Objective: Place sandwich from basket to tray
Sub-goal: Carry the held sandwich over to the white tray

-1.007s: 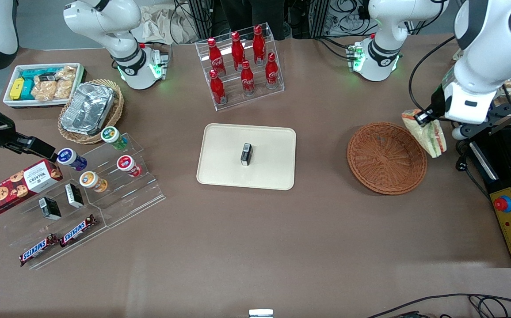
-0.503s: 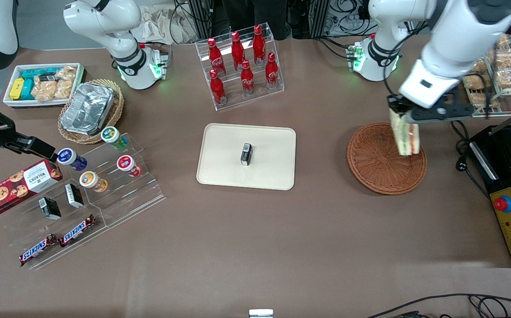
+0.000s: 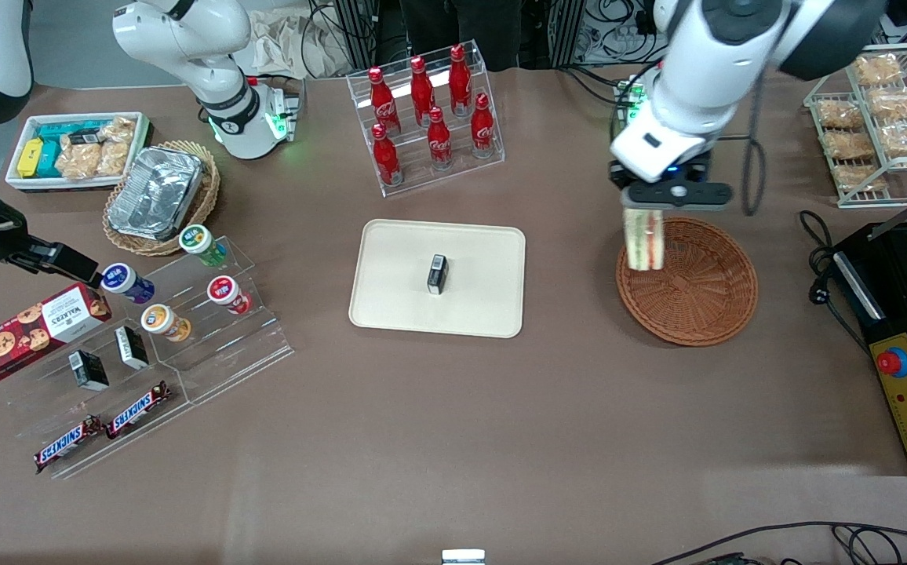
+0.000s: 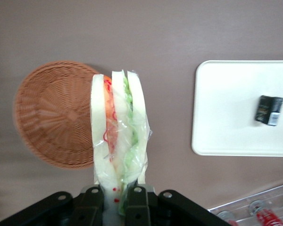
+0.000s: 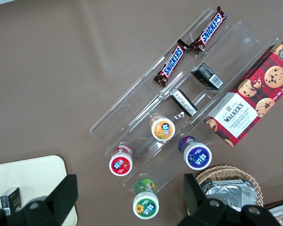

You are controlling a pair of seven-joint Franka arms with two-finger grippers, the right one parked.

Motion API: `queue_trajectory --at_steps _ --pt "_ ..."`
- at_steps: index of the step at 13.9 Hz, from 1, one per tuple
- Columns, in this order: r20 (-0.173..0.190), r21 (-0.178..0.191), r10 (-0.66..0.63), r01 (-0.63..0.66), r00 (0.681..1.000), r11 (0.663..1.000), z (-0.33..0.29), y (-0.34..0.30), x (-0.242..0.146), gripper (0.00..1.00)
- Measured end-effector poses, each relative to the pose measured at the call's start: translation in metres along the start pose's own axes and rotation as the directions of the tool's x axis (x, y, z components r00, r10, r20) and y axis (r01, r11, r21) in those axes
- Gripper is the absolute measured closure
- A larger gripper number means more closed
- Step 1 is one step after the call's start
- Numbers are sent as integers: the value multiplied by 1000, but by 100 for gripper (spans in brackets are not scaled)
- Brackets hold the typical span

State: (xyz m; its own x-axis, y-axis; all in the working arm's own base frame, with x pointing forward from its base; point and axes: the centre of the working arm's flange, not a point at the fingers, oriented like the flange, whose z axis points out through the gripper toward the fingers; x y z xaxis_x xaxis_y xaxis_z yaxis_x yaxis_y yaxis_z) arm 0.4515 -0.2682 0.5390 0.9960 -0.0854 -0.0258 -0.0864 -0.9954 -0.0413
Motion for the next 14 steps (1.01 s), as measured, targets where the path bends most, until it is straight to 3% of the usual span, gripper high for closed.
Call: queue_trajectory --at_steps 4,12,14 --pt "-44 -52 -25 23 999 998 46 66 -10 84" --pt "-24 -119 -2 -1 1000 993 167 162 -26 84" --pt "-35 -139 16 -20 999 990 198 176 -26 84"
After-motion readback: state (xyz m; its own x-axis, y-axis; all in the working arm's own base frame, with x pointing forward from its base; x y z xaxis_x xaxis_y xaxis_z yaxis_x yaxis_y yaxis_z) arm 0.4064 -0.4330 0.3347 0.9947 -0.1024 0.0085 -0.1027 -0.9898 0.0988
